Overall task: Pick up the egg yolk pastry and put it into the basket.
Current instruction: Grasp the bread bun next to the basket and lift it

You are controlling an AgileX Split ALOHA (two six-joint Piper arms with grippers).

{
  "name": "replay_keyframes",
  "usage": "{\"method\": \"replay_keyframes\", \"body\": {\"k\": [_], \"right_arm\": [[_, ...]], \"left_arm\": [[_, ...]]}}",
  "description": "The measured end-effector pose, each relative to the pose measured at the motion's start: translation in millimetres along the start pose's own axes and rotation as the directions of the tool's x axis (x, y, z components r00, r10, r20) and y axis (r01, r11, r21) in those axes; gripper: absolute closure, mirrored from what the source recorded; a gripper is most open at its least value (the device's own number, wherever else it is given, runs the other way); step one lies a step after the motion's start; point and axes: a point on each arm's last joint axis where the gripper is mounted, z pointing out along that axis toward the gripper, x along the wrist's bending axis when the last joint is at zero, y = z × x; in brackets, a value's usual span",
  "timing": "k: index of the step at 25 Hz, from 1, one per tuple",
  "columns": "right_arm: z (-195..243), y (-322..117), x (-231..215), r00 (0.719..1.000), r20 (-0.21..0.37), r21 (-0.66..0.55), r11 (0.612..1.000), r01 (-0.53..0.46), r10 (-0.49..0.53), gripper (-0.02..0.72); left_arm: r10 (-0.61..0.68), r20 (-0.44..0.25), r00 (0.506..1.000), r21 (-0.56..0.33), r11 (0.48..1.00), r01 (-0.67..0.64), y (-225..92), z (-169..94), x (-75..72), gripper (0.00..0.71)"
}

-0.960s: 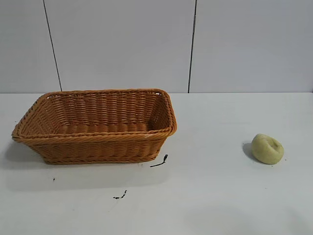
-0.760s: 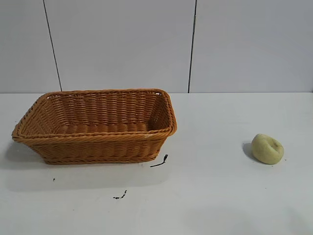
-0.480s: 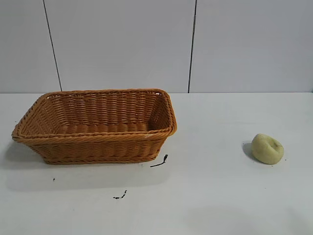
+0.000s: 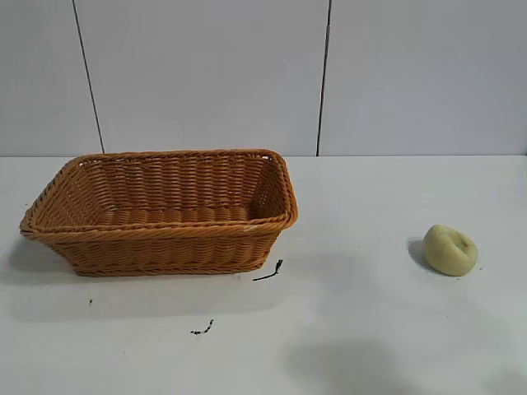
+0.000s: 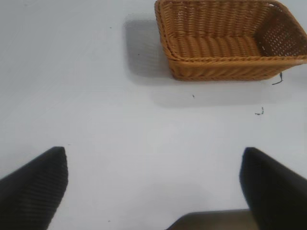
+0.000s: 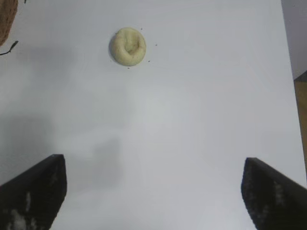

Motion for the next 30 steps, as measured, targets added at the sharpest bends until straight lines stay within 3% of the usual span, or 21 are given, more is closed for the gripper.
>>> {"method": "replay_keyframes", "body": {"k": [8,13,16,24,30], "right_arm": [[104,92,4,1.0,-0.007,0.247,0.969,0.006,-0.005,0.015],[164,124,24,0.996,-0.045,0.309,0.948,0.082,-0.071,0.015],[189,130,44,0.993,-0.07,0.313,0.943,0.11,-0.092,0.015],[251,112,49,0.995,-0.053,0.441,0.892,0.1,-0.085,0.015],[288,101,52,0.994,-0.06,0.435,0.894,0.107,-0.09,0.015]], "left_arm": [[0.0,0.0,1.0,0.0,1.0,0.0,0,0,0.0,0.015],[0.0,0.0,1.0,0.0,1.0,0.0,0,0,0.0,0.015],[0.0,0.0,1.0,0.0,1.0,0.0,0,0,0.0,0.015],[0.0,0.0,1.0,0.0,1.0,0.0,0,0,0.0,0.015],[0.0,0.0,1.0,0.0,1.0,0.0,0,0,0.0,0.015]]}}
